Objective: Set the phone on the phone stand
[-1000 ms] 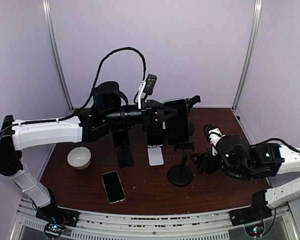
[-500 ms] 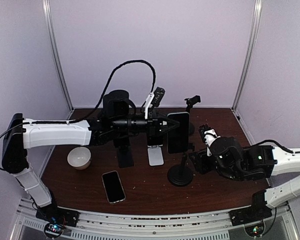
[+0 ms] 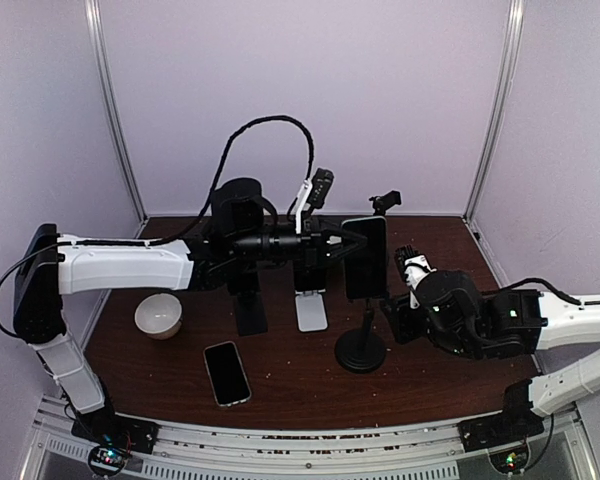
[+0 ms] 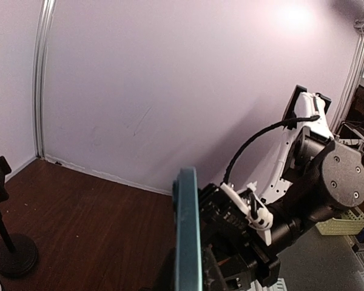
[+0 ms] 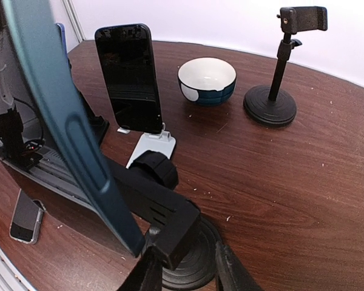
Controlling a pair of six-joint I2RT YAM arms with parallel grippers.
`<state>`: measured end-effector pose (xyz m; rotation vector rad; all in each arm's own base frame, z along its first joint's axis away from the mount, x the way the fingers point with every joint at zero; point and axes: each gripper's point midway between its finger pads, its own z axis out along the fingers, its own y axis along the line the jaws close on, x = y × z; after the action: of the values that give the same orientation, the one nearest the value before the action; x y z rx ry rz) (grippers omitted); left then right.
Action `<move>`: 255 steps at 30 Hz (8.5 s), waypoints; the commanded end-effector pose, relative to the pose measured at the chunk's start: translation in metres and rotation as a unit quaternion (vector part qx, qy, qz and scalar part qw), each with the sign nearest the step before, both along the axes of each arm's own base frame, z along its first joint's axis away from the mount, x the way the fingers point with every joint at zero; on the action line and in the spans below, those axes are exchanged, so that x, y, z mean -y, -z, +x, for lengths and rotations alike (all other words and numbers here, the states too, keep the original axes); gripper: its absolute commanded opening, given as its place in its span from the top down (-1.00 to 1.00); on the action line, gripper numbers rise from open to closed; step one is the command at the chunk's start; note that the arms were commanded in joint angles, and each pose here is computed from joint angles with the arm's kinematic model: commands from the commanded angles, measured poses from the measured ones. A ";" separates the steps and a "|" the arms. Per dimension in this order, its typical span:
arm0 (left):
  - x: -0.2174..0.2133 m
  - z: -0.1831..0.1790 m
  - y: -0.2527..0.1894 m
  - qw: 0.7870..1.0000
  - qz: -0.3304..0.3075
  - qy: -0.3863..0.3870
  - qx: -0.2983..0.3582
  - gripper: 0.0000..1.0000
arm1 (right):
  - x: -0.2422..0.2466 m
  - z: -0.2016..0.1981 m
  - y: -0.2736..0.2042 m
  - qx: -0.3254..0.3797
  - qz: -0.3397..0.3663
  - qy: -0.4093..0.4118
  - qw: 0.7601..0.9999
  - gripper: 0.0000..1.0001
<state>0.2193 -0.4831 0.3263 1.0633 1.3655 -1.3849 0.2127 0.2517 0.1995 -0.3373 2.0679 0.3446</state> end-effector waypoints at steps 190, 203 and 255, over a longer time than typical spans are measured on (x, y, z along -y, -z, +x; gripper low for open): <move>-0.015 -0.009 0.096 0.958 0.244 0.032 0.146 -0.06 | -0.022 -0.034 -0.130 0.014 0.112 -0.411 0.905 1.00; -0.033 -0.005 0.084 0.987 0.117 -0.026 0.108 -0.96 | -0.051 -0.010 -0.099 -0.010 0.031 -0.426 0.904 1.00; -0.024 -0.006 0.100 0.999 -0.004 0.047 0.000 0.19 | -0.081 0.016 -0.072 0.021 0.064 -0.452 0.889 0.98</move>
<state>0.2289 -0.4575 0.2165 1.0874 1.4187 -1.3549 0.2255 0.3255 0.2531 -1.2136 1.8148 0.9908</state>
